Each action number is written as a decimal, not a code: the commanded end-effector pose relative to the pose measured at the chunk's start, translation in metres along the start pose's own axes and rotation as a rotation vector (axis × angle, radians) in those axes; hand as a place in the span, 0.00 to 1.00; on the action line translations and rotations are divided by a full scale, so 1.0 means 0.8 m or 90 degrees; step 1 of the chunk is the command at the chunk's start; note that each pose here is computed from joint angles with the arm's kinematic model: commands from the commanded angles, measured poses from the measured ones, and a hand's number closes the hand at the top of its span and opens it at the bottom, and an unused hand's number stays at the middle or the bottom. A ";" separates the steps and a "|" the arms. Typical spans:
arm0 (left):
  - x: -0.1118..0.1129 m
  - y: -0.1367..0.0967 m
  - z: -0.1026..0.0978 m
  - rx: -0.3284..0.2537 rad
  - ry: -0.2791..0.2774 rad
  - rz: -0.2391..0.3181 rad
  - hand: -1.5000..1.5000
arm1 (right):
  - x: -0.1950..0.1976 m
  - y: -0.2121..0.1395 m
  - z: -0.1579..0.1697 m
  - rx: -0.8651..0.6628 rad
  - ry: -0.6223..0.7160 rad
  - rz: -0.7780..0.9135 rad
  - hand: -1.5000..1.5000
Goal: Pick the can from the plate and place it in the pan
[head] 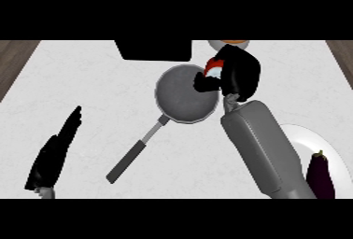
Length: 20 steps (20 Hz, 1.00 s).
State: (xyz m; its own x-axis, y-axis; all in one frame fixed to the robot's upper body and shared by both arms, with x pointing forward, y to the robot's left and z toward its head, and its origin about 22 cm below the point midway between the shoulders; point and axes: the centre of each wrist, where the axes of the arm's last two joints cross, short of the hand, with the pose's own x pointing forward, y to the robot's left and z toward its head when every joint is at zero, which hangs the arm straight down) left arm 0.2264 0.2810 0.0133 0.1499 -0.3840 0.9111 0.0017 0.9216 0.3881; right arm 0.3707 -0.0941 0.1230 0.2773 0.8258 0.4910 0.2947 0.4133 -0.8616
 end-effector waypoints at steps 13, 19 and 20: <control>0.011 -0.019 -0.011 -0.046 -0.033 -0.006 0.50 | -0.027 0.078 -0.062 0.192 0.170 -0.139 1.00; 0.024 -0.007 -0.026 -0.060 -0.037 -0.008 0.50 | -0.040 0.085 -0.067 0.184 0.176 -0.275 0.00; 0.025 -0.030 -0.014 -0.061 -0.044 0.006 0.50 | -0.045 0.091 -0.063 0.154 0.172 -0.286 0.00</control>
State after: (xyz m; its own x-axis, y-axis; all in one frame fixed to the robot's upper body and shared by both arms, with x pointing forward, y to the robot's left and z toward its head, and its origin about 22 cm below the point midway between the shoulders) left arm 0.2430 0.2605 0.0209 0.0960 -0.3856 0.9177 0.0801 0.9219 0.3790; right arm 0.4288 -0.1093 0.0569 0.4421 0.5282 0.7250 0.1322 0.7611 -0.6351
